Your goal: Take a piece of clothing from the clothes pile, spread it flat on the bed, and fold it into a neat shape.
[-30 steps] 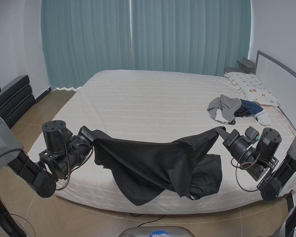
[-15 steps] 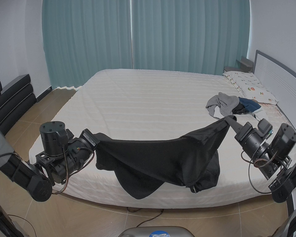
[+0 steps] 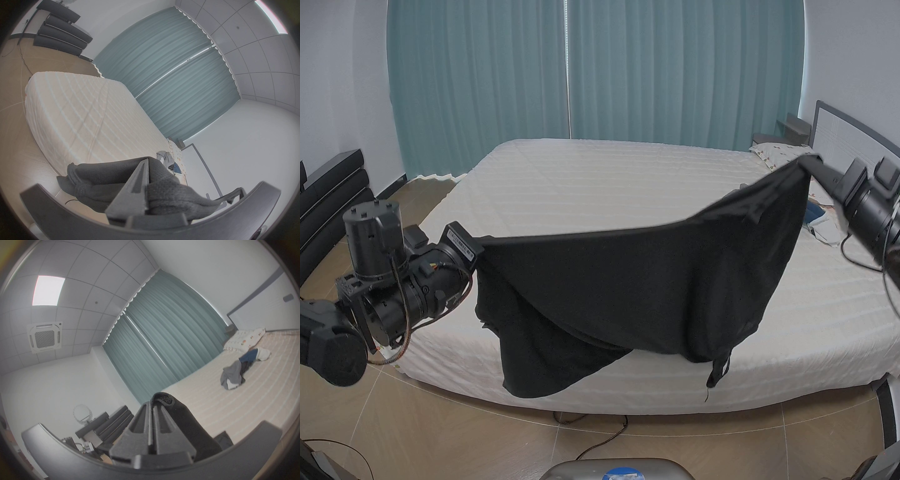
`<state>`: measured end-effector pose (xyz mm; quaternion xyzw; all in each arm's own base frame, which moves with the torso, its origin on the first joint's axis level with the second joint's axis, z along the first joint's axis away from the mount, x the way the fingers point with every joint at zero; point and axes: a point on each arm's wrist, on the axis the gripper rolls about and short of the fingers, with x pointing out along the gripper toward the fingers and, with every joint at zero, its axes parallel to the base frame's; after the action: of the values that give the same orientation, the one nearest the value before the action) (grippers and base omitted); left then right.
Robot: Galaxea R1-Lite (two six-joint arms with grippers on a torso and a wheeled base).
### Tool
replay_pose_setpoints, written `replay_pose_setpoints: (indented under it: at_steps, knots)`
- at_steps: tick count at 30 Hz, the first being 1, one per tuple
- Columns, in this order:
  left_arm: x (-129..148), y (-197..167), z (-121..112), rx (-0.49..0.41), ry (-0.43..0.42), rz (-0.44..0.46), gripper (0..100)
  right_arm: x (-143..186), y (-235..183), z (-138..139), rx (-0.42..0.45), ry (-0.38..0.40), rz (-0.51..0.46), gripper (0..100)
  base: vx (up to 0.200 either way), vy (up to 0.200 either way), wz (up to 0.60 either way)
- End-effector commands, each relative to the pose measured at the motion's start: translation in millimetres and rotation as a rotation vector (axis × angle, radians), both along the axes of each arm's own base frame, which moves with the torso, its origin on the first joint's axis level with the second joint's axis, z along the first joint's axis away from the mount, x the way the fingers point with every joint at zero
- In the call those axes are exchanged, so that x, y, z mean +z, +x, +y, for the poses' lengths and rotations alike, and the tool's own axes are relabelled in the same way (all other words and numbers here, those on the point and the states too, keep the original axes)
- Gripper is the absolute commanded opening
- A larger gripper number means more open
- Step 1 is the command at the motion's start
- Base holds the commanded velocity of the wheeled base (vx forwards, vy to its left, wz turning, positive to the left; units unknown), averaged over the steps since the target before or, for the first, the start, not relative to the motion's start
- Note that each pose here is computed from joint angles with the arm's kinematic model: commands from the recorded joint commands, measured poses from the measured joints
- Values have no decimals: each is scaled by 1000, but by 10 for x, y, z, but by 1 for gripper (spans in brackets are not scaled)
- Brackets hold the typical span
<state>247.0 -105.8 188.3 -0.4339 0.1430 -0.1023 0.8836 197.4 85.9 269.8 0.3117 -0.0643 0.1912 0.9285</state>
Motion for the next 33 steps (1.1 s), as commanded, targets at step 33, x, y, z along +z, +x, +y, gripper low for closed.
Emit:
replay_pose_setpoints:
  at_steps: [33]
  knots:
    - [-572, 1846, -501, 63, 43, 153, 0, -674, 2131, 62, -285, -29, 79, 0, 145, 0, 0]
